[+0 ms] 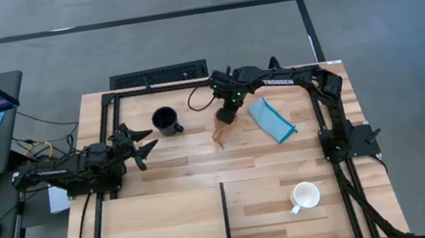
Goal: Stack small to large cups/mugs on shelf
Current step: Put the brown mug on the shelf
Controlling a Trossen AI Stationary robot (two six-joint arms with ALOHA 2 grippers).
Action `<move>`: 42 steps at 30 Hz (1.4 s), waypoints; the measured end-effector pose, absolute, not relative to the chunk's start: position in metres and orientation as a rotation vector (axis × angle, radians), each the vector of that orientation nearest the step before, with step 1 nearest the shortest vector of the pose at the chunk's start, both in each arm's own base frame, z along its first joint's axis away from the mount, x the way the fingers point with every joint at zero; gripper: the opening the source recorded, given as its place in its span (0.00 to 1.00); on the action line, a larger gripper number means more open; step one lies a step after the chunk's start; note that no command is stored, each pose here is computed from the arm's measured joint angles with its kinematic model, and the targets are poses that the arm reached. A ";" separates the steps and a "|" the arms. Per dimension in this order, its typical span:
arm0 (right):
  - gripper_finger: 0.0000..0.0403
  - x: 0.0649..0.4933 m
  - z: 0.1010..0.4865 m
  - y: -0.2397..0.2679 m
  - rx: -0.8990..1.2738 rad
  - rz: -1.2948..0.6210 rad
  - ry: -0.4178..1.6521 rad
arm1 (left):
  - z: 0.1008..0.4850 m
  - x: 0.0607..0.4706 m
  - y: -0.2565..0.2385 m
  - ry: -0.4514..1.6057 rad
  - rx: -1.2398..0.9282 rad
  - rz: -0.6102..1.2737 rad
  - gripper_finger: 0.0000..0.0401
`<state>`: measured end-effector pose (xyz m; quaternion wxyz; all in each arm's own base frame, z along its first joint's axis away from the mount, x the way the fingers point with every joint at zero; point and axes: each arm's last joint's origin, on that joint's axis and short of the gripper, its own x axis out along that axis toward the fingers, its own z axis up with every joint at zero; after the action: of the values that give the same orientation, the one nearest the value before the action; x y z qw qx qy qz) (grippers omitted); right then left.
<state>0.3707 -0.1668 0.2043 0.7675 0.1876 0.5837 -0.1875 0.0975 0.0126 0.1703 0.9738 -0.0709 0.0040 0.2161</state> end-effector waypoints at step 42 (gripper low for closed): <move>0.05 0.393 0.382 0.033 0.003 -0.187 1.081 | 0.170 0.098 0.013 0.009 -0.143 0.438 0.52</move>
<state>0.3930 0.0335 0.3821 0.8533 0.0015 0.5138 -0.0889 0.0975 0.0127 0.1701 0.9735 -0.0707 0.0042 0.2173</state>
